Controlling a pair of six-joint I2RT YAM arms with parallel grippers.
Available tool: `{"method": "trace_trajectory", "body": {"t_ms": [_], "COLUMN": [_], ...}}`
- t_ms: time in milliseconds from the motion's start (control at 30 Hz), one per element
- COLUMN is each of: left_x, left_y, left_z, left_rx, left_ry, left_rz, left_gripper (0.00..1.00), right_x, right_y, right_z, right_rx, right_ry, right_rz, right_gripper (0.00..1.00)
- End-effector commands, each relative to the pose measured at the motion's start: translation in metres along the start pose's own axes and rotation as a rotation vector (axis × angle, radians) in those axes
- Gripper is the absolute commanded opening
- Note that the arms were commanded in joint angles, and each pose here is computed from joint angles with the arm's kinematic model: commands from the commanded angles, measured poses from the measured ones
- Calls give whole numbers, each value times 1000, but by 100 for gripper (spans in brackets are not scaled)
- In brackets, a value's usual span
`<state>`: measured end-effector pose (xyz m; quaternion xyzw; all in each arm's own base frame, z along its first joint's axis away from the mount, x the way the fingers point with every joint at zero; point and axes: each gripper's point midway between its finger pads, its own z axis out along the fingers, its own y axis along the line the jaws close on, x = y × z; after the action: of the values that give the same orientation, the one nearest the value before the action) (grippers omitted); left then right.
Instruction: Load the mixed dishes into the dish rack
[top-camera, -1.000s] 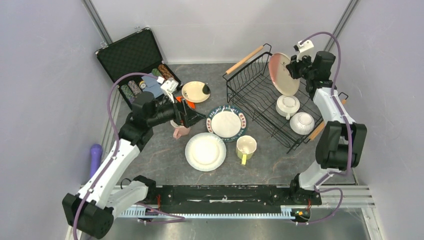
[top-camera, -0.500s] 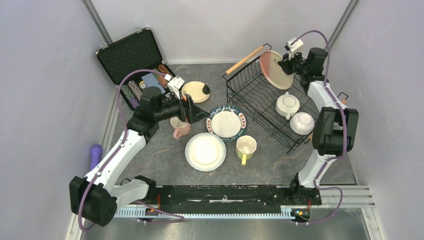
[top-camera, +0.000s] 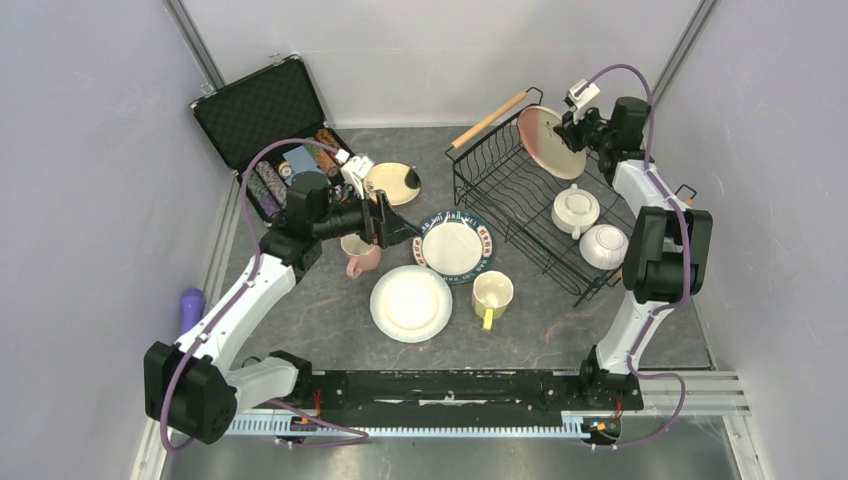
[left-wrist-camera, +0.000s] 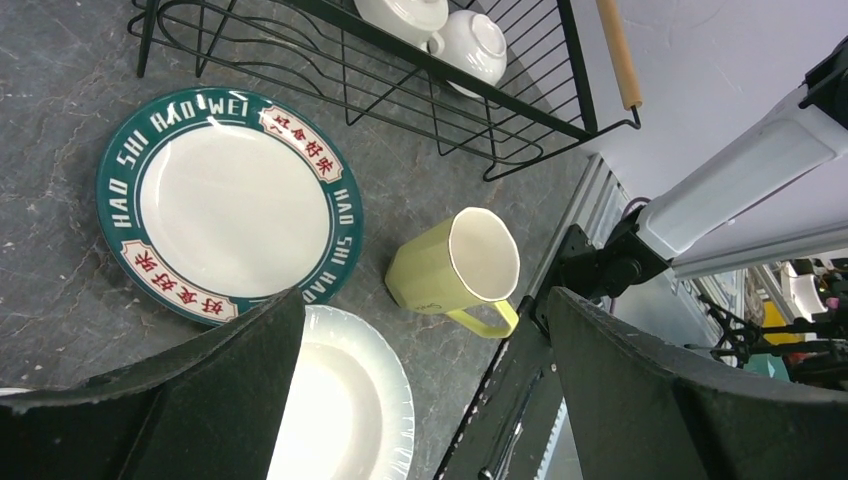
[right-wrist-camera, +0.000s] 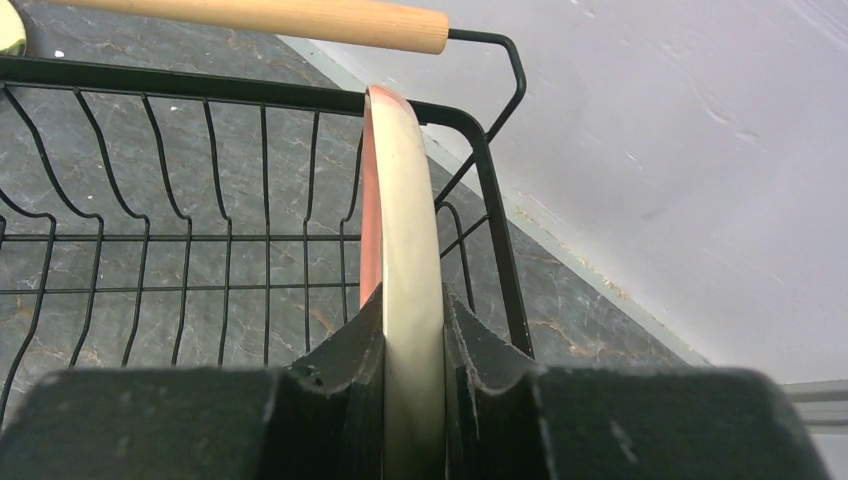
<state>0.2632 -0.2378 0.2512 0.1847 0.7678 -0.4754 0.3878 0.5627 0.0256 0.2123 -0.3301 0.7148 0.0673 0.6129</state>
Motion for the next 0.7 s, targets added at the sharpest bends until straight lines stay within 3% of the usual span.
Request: {"method": "trace_trajectory", "body": {"t_ms": [0,200,233,367,667], "left_x": [-19,-19,-18,-16,-15], "left_y": [-13,-12,-11,-8,-8], "left_z": [0,3,4,6,4], "left_rx": [51,62,61,54,45], "left_ry": [-39,-25,-22,-15,-15], "left_rz": [61,47,45,34,38], "left_gripper": [96,95,95,95,95], "right_x": [-46,-39,-38,-30,-47], "right_y": [-23,-29,-30,-35,-47], "right_z": [-5,-10,-10,-7,-17], "right_rx": [38,-5,-14,-9,59], "right_ry": [-147,-190,-194,-186,-210], "right_rz": [-131,-78,-67,-25,-17], "right_gripper": [0,3,6,39,57]}}
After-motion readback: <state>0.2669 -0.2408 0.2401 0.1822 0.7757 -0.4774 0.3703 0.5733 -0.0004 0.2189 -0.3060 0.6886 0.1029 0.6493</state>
